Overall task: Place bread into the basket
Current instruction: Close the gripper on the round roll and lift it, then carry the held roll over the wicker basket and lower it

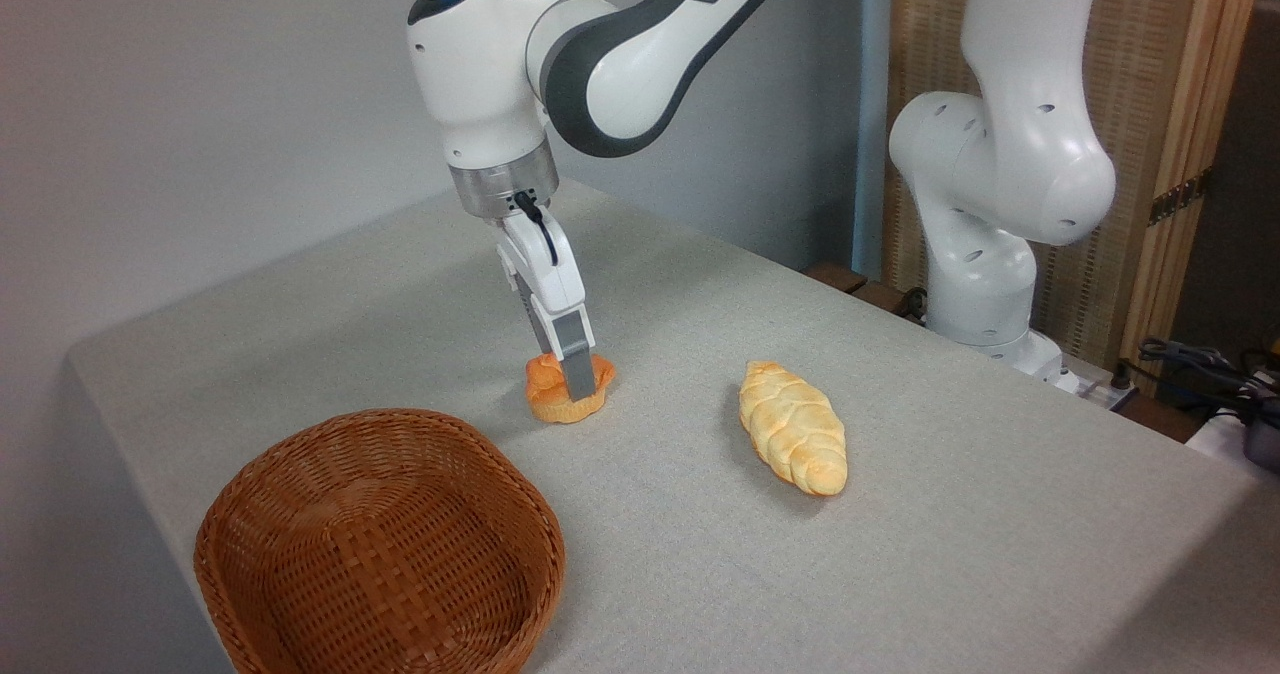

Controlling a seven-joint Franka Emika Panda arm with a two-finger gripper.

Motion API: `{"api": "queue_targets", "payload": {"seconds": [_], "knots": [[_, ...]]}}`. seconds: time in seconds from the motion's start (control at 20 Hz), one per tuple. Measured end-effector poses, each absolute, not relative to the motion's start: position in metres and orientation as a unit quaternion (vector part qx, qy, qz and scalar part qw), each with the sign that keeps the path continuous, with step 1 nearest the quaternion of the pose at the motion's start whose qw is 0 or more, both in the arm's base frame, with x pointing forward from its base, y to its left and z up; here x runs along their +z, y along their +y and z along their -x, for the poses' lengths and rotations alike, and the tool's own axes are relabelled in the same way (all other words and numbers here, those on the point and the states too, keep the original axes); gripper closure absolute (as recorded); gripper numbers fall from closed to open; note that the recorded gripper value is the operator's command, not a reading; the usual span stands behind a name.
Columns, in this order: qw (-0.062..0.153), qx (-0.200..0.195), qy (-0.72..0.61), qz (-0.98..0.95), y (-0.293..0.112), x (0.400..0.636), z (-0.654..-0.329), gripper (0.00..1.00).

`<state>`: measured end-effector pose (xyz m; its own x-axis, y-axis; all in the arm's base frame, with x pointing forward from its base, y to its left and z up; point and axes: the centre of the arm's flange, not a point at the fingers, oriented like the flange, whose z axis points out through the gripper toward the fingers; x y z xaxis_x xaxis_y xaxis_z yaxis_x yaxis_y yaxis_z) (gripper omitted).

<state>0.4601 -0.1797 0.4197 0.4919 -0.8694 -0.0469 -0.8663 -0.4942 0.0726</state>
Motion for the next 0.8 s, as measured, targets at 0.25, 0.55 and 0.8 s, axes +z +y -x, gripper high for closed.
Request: {"api": "queue_targets", "payload": {"seconds": [0.25, 0.55, 0.8], "knots": [[0.02, -0.039, -0.503, -0.863, -0.18, 0.42, -0.46, 0.54], [0.02, -0.039, -0.503, -0.863, -0.18, 0.42, -0.46, 0.53], [0.024, -0.053, -0.498, -0.865, -0.176, 0.445, -0.466, 0.53]]}}
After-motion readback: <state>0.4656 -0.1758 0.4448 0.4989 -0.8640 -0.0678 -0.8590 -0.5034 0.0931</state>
